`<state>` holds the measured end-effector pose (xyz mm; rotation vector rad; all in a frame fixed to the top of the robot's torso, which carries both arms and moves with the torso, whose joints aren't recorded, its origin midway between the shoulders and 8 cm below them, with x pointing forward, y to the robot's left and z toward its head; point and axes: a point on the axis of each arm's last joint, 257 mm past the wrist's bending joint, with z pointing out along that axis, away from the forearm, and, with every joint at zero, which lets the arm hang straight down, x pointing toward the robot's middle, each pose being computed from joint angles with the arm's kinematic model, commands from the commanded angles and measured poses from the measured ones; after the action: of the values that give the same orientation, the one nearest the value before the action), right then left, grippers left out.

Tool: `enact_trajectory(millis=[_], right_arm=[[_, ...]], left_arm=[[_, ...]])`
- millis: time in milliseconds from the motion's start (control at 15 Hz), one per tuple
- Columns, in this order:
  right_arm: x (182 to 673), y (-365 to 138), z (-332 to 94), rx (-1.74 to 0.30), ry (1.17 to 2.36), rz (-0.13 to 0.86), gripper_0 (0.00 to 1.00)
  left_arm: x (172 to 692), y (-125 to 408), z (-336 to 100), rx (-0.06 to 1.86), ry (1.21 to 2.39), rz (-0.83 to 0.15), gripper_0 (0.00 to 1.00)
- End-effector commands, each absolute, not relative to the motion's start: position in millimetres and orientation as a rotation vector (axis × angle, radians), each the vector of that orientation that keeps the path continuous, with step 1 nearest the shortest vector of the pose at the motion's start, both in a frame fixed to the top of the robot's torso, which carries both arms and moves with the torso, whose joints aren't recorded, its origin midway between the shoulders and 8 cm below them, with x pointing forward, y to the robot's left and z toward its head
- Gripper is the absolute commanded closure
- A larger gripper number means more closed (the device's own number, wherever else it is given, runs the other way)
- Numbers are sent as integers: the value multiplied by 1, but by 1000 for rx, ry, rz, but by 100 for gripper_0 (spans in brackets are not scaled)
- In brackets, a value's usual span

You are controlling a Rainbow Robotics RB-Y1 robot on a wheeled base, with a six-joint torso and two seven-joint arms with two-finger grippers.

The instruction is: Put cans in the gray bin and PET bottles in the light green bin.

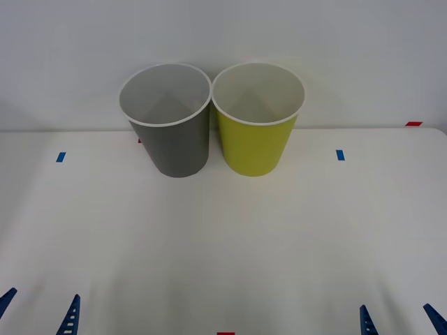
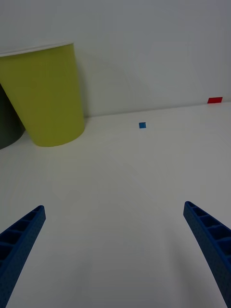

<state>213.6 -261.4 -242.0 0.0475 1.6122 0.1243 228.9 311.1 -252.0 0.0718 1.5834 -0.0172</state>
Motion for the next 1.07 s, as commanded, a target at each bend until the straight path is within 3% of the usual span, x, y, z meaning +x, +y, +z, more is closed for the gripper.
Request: enact_trajectory(millis=[67,1067], right_arm=[[214,-261,-242,47,1612,124,0],[214,-261,-242,47,1612,124,0]], left_arm=[[220,311,-259,55,1586,-7,0],[214,314,-261,51,1590,12,0]])
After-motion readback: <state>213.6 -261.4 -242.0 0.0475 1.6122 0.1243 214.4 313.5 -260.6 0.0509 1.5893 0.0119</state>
